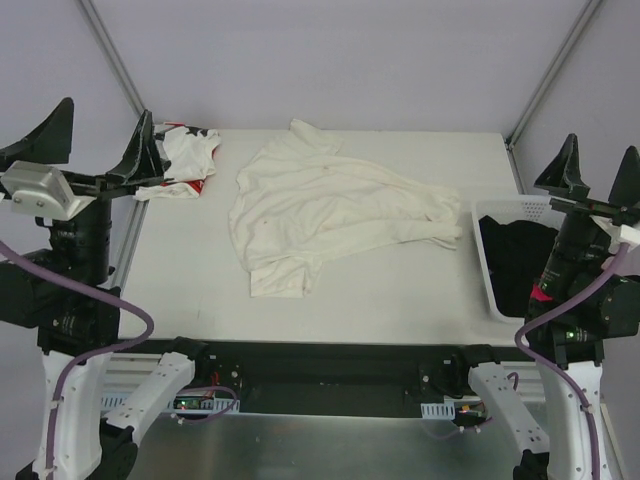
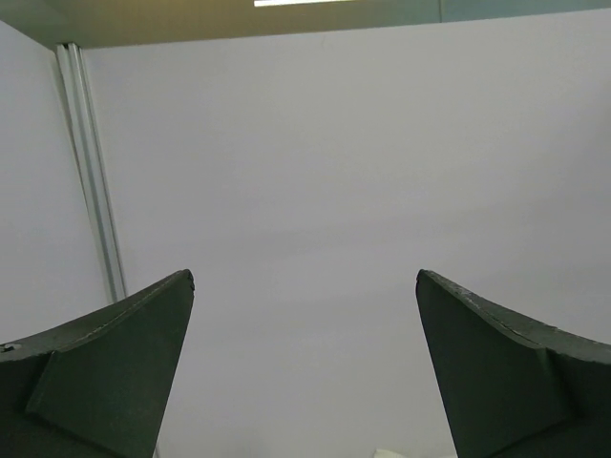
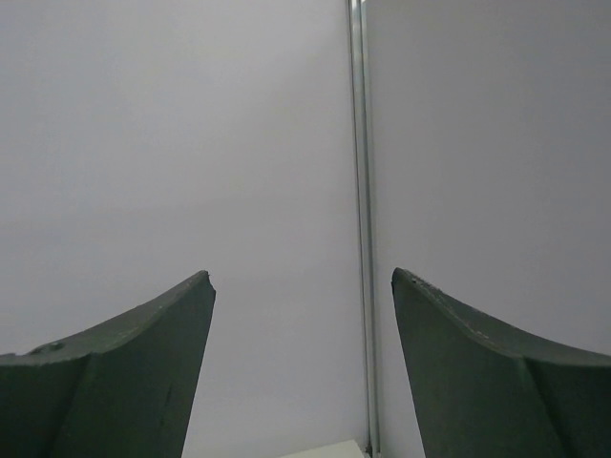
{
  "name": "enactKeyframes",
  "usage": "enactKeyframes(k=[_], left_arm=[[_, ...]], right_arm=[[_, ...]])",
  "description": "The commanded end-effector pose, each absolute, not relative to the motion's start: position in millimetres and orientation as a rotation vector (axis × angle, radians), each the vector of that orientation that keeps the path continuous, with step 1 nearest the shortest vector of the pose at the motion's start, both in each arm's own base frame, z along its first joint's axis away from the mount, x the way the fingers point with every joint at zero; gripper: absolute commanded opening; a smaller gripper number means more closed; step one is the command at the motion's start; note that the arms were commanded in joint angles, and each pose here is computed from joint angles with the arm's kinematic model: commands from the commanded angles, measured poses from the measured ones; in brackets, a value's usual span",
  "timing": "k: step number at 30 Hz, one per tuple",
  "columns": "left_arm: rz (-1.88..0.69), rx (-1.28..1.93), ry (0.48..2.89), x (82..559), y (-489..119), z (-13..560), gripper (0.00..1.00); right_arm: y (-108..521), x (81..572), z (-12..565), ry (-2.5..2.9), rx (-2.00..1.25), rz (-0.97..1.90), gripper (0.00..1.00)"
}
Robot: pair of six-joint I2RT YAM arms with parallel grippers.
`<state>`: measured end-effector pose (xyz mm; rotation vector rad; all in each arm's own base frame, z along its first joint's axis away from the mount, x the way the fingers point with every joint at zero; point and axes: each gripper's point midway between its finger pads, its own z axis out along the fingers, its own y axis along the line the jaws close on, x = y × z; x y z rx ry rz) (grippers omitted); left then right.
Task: Fold and stack the t-shirts
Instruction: Flatten out the tshirt
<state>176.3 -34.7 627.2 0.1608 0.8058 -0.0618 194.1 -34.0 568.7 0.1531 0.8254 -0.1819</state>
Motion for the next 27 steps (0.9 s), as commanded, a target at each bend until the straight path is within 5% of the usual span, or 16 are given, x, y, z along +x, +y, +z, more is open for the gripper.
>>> enactKeyframes(k=[1, 9, 19, 27], left_arm=[[-0.124, 0.096, 0.902, 224.6, -42.5, 603.9, 0.99], [-0.437, 0.027, 1.314, 315.4, -95.7, 440.7, 0.99], [-0.586, -0.094, 1.762, 310.7, -136.9, 236.6, 0.99], [-0.612, -0.131, 1.875, 345.0, -163.2, 212.0, 0.99]], right_arm=[[-32.3, 212.2, 548.9, 0.923, 0.211, -0.111, 0.77], [17.0, 292.1, 441.0, 1.264, 0.182, 0.15, 0.73], [68.8, 329.5, 263.9, 1.73, 0.181, 0.386, 0.68], [88.2, 356.0, 211.1, 1.852, 0.223, 0.448, 0.35]])
